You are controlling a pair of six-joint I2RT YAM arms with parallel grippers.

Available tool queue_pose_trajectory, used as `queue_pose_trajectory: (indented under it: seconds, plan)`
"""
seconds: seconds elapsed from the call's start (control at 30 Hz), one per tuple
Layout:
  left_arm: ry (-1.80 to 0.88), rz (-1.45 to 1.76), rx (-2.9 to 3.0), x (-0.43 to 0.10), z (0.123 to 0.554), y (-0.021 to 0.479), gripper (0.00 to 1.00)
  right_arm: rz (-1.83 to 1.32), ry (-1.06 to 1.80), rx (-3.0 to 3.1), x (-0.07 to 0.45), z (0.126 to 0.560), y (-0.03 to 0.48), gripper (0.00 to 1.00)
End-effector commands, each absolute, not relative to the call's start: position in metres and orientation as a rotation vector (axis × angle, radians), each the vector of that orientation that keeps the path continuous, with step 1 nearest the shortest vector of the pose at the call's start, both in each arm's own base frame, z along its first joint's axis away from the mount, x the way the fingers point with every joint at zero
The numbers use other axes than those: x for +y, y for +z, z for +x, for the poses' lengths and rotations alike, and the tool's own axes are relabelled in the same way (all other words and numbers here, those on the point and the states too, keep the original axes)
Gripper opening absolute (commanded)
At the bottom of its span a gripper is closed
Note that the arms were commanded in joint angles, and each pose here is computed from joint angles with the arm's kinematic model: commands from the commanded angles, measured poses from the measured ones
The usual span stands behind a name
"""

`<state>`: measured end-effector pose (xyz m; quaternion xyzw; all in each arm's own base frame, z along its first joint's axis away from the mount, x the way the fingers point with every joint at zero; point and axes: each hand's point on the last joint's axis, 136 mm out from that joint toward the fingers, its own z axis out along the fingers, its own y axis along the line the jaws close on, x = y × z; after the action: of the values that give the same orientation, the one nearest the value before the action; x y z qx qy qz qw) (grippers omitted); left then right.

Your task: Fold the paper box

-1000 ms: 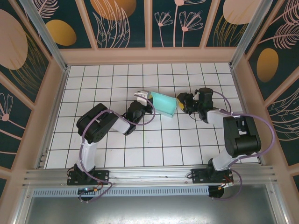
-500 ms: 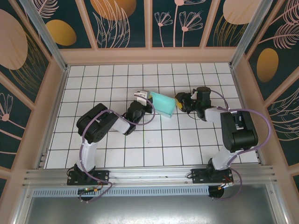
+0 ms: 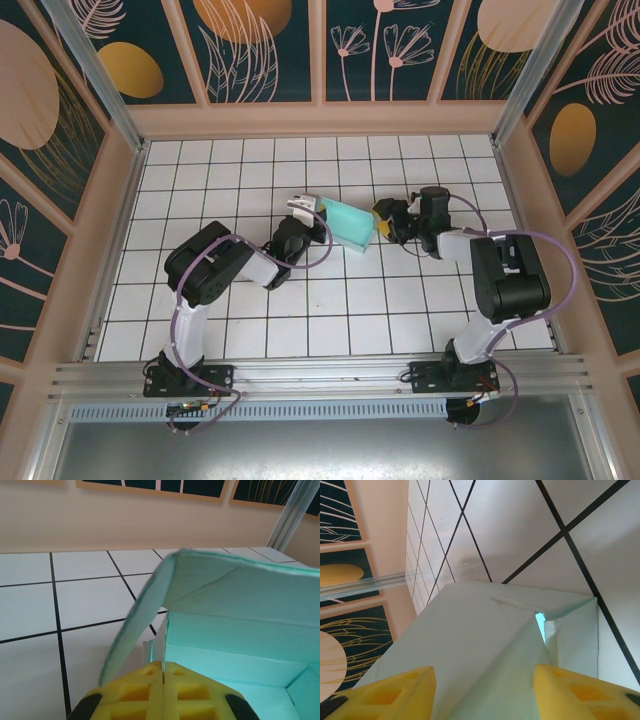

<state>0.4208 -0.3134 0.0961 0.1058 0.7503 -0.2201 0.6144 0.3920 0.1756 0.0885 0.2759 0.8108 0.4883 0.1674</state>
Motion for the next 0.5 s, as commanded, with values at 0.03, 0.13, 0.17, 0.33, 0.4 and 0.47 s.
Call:
queue_pose_trajectory:
  seconds: [0.03, 0.13, 0.17, 0.33, 0.4, 0.47]
  plan:
    - [-0.507, 0.311, 1.783, -0.321, 0.413, 0.073, 0.00, 0.765, 1.495, 2.331, 0.194, 0.388, 0.086, 0.53]
    - [-0.510, 0.313, 1.781, -0.321, 0.413, 0.074, 0.00, 0.768, 1.529, 2.326, 0.199, 0.389, 0.085, 0.50]
    - [-0.509, 0.316, 1.782, -0.322, 0.413, 0.073, 0.00, 0.767, 1.541, 2.325, 0.200, 0.389, 0.085, 0.49]
    - [-0.509, 0.318, 1.781, -0.322, 0.412, 0.073, 0.00, 0.756, 1.564, 2.321, 0.205, 0.391, 0.085, 0.43]
    - [-0.509, 0.317, 1.781, -0.321, 0.412, 0.073, 0.00, 0.756, 1.552, 2.325, 0.204, 0.392, 0.084, 0.44]
    - [-0.509, 0.317, 1.782, -0.321, 0.412, 0.073, 0.00, 0.762, 1.583, 2.321, 0.206, 0.390, 0.084, 0.45]
